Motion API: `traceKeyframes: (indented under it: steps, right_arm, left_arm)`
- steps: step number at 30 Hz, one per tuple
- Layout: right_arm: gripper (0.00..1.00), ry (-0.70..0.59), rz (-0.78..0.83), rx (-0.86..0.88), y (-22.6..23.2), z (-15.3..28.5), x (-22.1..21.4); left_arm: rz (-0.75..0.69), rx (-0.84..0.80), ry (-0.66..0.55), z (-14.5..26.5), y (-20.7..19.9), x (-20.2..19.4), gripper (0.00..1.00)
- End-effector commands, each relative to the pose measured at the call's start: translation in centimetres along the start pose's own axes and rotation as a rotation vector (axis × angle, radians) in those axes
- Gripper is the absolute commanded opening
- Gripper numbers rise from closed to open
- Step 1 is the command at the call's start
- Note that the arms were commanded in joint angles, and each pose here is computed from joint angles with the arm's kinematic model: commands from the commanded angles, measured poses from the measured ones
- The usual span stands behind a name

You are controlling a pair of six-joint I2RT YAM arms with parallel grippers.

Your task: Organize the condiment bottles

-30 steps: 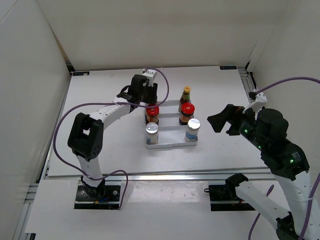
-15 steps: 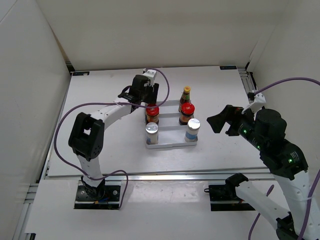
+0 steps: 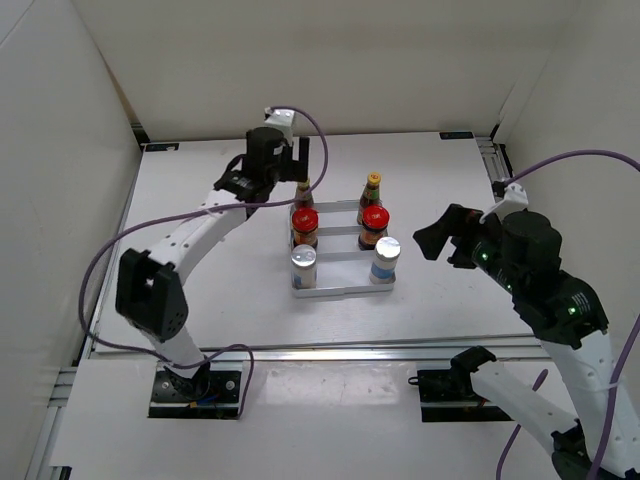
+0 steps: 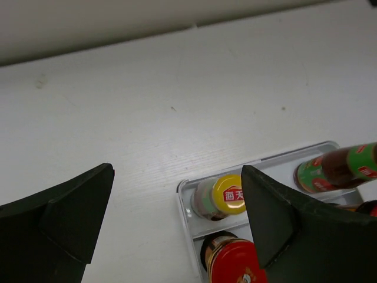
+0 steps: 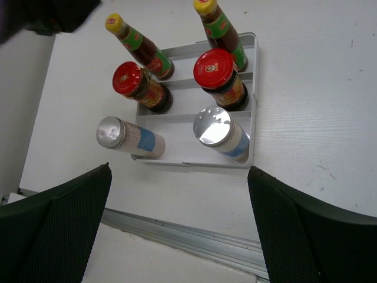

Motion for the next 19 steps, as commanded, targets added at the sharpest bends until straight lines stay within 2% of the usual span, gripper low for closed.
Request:
traceKeyframes:
  steps: [1,2,5,9,10,13,19]
  right_arm:
    - [0.99,0.032,-0.04,-0.067,-0.9,-1.0,-0.7]
    - [0.99,0.032,-0.04,-0.067,-0.9,-1.0,-0.7]
    - [0.99,0.034,-0.041,-0.044,-0.6,-1.5,-0.9]
    - [0.99,0.021,-0.042,-0.036,-0.9,-1.7,-1.3]
    - [0.99,0.031,-0.05,-0.043,-1.1,-1.9,-1.6]
    - [0.99,0.04,-0.05,-0.049,-1.3,-2.1,-2.0]
    - [0.99,0.016,-0.069,-0.056,-2.0,-1.8,-2.7]
  left_arm:
    - [0.094,0.118,-0.253,9.5,3.9,9.5,1.0]
    - [0.077,0.13,-0.24,9.3,4.1,9.0,1.0]
    - [0.097,0.167,-0.275,13.8,5.9,8.1,1.0]
    - [0.133,0.171,-0.312,19.6,8.0,4.6,1.0]
    - [0.127,0.202,-0.253,19.2,8.4,1.2,1.0]
    - [0.173,0.252,-0.237,20.8,9.6,-3.7,1.0]
    - [0.128,0.212,-0.351,22.7,10.1,-8.1,1.0]
Point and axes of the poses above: each gripper's point midway between its finger pads, its own z axis back along the fingers, its own y axis along the line the jaws close on, x = y × z, the point moved 2 cm from there along z, back along the fingers, and after that the axes turned 3 degrees about -z, right-handed, at the moved point
